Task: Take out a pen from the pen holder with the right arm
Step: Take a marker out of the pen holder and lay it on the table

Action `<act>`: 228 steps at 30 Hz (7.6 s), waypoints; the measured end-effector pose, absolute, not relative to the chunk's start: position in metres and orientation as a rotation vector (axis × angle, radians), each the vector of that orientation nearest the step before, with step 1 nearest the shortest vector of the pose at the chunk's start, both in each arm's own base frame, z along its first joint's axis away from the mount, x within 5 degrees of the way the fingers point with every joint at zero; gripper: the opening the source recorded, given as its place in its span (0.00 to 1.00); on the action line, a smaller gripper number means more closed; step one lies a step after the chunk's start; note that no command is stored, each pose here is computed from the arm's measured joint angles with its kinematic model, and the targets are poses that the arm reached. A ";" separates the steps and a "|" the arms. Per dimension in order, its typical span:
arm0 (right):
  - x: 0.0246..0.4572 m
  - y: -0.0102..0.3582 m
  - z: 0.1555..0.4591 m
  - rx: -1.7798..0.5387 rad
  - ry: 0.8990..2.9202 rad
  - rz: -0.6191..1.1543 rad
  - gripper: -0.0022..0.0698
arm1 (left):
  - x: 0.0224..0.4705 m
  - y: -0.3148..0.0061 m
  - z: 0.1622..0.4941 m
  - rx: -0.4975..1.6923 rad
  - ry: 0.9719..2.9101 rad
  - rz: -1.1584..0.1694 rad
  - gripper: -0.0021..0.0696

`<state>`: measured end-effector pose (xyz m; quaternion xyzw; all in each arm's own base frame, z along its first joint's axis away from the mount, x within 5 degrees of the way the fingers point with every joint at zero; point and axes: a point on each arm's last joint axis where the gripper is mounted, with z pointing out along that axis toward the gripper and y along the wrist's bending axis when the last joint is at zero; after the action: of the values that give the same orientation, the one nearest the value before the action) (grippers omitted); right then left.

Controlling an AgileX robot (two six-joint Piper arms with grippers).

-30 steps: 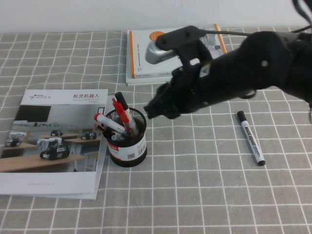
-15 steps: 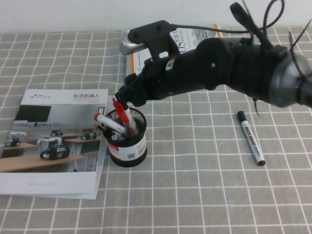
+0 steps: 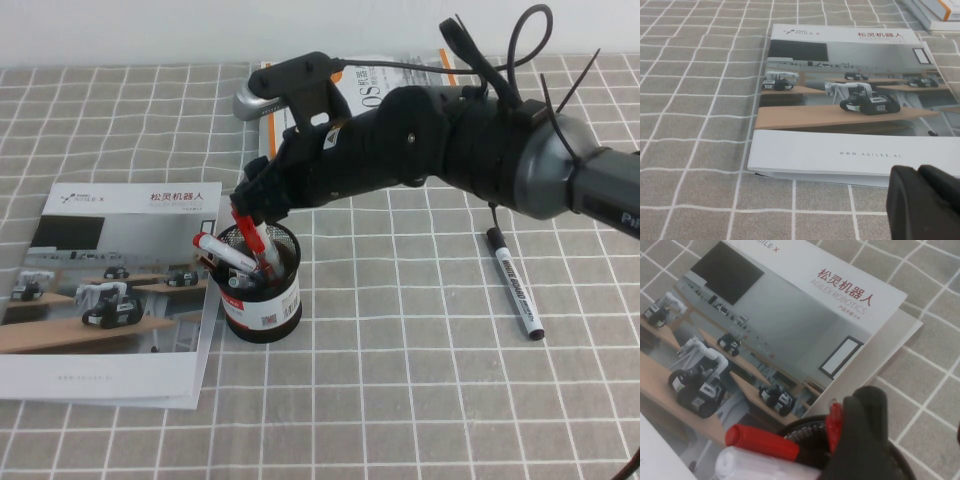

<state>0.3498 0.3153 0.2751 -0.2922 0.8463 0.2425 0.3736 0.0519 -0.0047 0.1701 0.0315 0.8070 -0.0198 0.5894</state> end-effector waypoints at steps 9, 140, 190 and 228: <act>0.350 0.320 0.273 -0.753 2.140 0.615 0.53 | 0.052 -0.005 0.170 0.073 1.879 -0.046 0.02; 0.390 0.171 0.239 -0.390 2.862 0.125 0.15 | 0.052 -0.005 0.170 0.073 1.879 -0.046 0.02; 0.393 0.168 0.266 -0.372 2.701 0.156 0.42 | 0.052 -0.005 0.170 0.073 1.879 -0.046 0.02; 0.078 0.043 0.319 -0.362 2.331 0.370 0.01 | 0.052 -0.005 0.170 0.073 1.879 -0.046 0.02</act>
<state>0.0782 0.0433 0.3195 -0.1408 0.9078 0.1442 0.3679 0.0519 -0.0047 0.1701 0.0315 0.8070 -0.0198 0.5894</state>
